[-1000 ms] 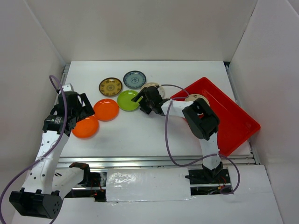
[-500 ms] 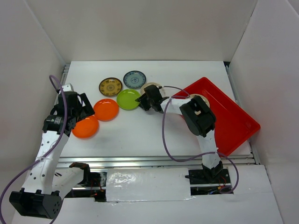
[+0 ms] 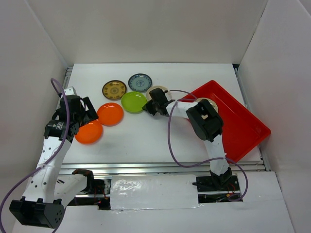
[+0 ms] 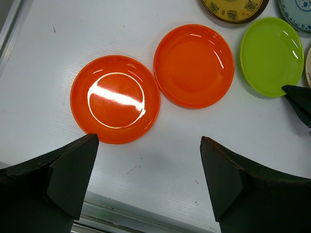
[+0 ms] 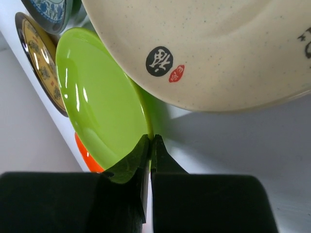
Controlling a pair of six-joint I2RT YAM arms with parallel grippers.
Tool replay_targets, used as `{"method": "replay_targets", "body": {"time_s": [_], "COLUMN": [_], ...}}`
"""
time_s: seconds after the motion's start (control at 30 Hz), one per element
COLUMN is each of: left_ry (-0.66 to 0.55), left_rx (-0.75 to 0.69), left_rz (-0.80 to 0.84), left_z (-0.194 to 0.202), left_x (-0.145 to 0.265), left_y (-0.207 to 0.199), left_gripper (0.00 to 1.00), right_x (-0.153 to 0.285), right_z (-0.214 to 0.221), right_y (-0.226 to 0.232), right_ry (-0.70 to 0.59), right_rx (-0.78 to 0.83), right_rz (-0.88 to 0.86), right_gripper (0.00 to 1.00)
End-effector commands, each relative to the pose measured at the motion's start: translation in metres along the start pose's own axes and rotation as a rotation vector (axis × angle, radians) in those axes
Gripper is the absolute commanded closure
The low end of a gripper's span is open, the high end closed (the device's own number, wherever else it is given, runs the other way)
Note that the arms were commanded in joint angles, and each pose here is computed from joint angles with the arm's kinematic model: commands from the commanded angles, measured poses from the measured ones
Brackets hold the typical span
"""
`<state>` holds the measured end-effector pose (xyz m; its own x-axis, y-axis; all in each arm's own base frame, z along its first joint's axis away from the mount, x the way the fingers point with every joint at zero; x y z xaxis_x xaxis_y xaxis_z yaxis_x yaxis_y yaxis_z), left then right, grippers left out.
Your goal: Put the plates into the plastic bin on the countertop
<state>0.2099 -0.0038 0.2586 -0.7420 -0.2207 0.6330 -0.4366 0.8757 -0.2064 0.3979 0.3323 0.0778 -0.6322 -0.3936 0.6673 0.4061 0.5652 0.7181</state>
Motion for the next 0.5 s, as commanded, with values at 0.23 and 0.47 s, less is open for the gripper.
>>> {"method": "replay_targets", "body": {"time_s": [0.23,0.47], "left_ry": [-0.043,-0.043], "left_rx": [0.008,0.006], "left_rz": [0.042,0.048], "left_z": [-0.010,-0.010], "left_x": [0.007,0.008], "left_y": [-0.005,-0.005], "left_gripper": [0.01,0.01], "right_x": [0.092,0.174], "right_z": [-0.015,-0.101], "right_y": [0.059,0.065], "right_ry": [-0.048,-0.144], "right_rx": [0.089,0.193], "right_rz": [-0.287,-0.373], "right_gripper": [1.00,1.00]}}
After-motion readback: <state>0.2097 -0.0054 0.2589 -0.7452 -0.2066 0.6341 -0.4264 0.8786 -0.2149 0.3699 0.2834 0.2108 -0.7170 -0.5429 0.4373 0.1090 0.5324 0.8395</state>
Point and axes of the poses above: each gripper's point midway between its finger pads, its own x axis back along the fingers, its own y axis along the line the jaws close on, z = x × y, the point moved 7 cm from there along x, back along the fingers, and after that the axes turned 3 degrees about x, right-handed, at the moved point
